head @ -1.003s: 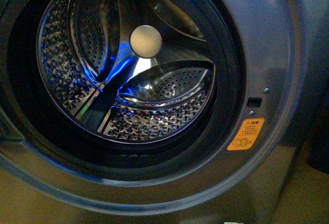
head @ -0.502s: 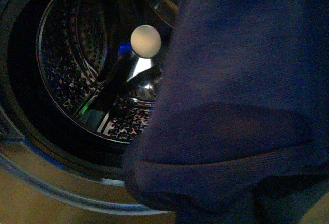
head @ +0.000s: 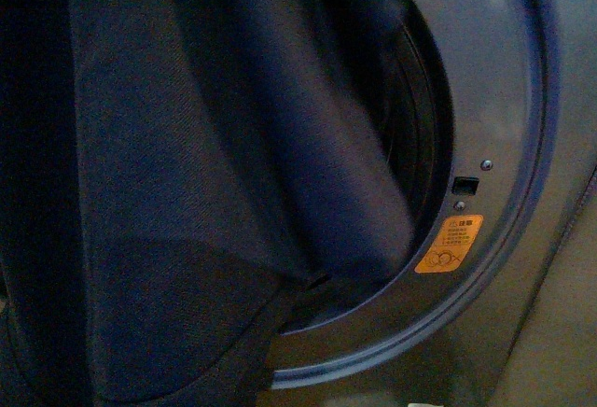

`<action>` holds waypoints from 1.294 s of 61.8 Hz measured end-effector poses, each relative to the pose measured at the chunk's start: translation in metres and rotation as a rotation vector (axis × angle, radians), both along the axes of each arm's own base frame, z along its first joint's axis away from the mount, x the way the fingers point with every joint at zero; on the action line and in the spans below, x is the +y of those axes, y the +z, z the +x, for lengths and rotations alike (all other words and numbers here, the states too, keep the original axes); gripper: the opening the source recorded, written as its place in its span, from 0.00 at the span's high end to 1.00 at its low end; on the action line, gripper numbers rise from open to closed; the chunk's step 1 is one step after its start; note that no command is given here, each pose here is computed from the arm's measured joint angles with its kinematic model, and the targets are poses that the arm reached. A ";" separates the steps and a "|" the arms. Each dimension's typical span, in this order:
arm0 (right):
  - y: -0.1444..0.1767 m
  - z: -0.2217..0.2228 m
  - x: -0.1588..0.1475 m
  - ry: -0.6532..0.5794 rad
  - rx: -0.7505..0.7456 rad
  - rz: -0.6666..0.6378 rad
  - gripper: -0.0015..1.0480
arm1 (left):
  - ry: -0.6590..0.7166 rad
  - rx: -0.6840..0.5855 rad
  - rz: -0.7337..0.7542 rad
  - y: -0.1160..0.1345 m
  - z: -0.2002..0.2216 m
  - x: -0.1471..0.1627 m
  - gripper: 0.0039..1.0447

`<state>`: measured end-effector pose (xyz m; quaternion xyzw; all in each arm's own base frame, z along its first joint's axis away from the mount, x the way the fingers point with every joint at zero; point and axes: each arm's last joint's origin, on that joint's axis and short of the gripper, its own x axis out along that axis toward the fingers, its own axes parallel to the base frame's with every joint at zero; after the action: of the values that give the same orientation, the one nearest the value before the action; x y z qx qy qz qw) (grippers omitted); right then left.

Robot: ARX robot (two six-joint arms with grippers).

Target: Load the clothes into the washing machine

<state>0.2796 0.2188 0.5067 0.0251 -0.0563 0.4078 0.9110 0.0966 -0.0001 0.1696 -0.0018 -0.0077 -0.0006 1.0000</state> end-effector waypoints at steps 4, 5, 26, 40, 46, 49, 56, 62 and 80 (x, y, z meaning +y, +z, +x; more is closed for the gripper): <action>0.001 0.000 0.000 -0.008 -0.007 -0.003 0.97 | 0.000 0.000 0.000 0.000 0.000 0.000 0.06; 0.002 0.000 -0.001 -0.010 -0.012 -0.001 0.97 | 0.000 0.000 0.000 0.000 0.000 0.000 0.06; 0.018 -0.009 -0.009 -0.013 -0.060 0.030 0.97 | 0.000 0.000 0.000 0.000 0.000 0.000 0.06; 0.018 -0.009 -0.009 -0.015 -0.062 0.028 0.97 | -0.155 0.040 -0.075 -0.001 0.003 0.002 0.06; 0.018 -0.009 -0.009 -0.012 -0.063 0.028 0.97 | -0.312 0.082 -0.160 0.002 0.014 0.011 0.06; 0.018 -0.009 -0.009 -0.014 -0.063 0.028 0.97 | -0.391 0.067 -0.166 0.010 0.022 0.016 0.06; 0.018 -0.009 -0.009 -0.014 -0.063 0.028 0.97 | -0.494 -0.008 -0.131 0.040 0.055 0.025 0.06; 0.018 -0.009 -0.009 -0.014 -0.063 0.028 0.97 | -0.533 -0.045 -0.105 0.056 0.084 0.029 0.06; 0.018 -0.009 -0.009 -0.014 -0.063 0.028 0.97 | -0.604 -0.047 -0.114 0.083 0.161 0.023 0.06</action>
<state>0.2708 0.2098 0.5244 0.0245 -0.0907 0.4010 0.9112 0.2578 0.0225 0.2528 -0.0601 -0.0299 -0.2974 0.9524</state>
